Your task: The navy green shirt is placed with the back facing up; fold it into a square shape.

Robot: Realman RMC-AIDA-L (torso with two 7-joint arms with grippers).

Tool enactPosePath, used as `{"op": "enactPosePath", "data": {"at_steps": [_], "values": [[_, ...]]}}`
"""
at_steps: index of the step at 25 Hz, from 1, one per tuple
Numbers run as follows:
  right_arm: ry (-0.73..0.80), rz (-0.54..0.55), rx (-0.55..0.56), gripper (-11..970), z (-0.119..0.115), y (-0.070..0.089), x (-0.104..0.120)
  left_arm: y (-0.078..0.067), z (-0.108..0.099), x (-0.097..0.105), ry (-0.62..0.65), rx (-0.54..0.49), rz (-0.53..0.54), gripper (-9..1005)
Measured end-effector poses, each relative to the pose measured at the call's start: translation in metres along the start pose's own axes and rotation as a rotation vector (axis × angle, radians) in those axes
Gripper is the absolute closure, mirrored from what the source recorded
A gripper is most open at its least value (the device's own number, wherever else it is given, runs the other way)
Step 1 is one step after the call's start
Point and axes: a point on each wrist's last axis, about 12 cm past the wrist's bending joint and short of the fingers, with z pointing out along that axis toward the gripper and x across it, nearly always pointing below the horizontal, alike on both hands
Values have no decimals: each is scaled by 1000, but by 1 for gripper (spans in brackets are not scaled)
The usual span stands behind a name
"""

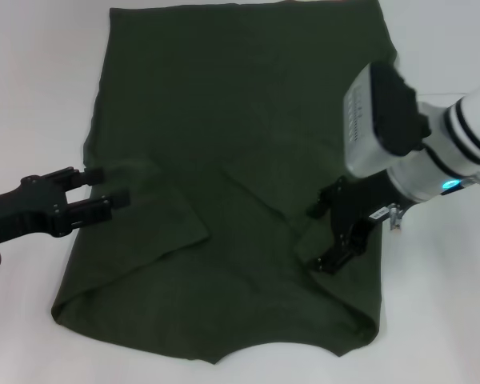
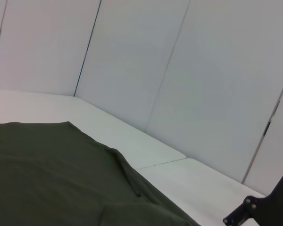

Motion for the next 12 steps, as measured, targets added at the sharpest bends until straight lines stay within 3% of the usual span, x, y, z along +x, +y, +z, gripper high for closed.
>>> {"op": "enactPosePath", "data": {"at_steps": [12], "values": [[51,-124,8,32,14,4,-14,3,-1,-1,-9,-21,-14,233]]}}
